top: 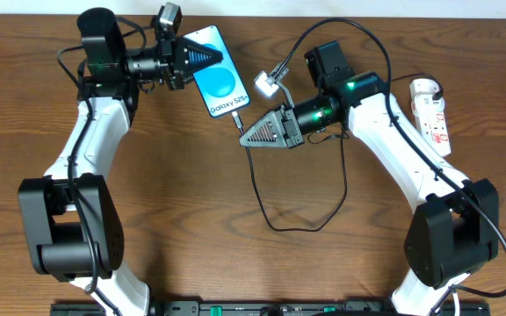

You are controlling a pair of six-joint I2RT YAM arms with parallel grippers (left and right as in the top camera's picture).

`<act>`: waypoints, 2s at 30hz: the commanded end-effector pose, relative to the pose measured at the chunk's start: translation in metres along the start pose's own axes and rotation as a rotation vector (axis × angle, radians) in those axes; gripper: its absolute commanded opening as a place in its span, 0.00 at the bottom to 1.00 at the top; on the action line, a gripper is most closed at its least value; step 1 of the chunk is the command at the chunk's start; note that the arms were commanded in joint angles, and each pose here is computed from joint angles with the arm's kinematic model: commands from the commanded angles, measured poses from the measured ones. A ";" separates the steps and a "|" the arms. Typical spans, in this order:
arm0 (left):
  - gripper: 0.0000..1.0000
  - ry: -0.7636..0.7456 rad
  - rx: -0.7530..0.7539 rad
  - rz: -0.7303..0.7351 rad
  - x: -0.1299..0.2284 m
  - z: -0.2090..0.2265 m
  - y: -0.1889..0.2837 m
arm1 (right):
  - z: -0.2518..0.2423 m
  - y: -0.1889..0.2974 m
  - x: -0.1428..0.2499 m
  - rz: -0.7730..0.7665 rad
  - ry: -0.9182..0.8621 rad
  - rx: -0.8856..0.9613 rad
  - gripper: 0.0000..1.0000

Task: Plug charger to phone and switch on socket
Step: 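Push the USB-C plug up into the phone's bottom port with the right gripper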

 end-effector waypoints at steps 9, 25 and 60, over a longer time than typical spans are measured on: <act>0.07 -0.055 0.008 0.033 0.011 -0.020 -0.002 | 0.006 0.003 -0.002 -0.017 -0.007 -0.029 0.01; 0.08 -0.056 0.008 0.033 0.011 -0.021 -0.002 | 0.008 -0.004 0.001 0.000 -0.017 -0.039 0.01; 0.07 -0.055 0.008 0.043 0.012 -0.021 -0.006 | 0.003 0.006 0.000 -0.011 -0.033 -0.001 0.01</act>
Point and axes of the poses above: each gripper's point midway between its finger pads, its own y axis back along the fingers, its own z axis along the line the jaws close on, x = y × z, the point moved 6 cm from there along y, back along the fingers, and after that the axes turned 10 degrees about y, right-handed, at the moved point
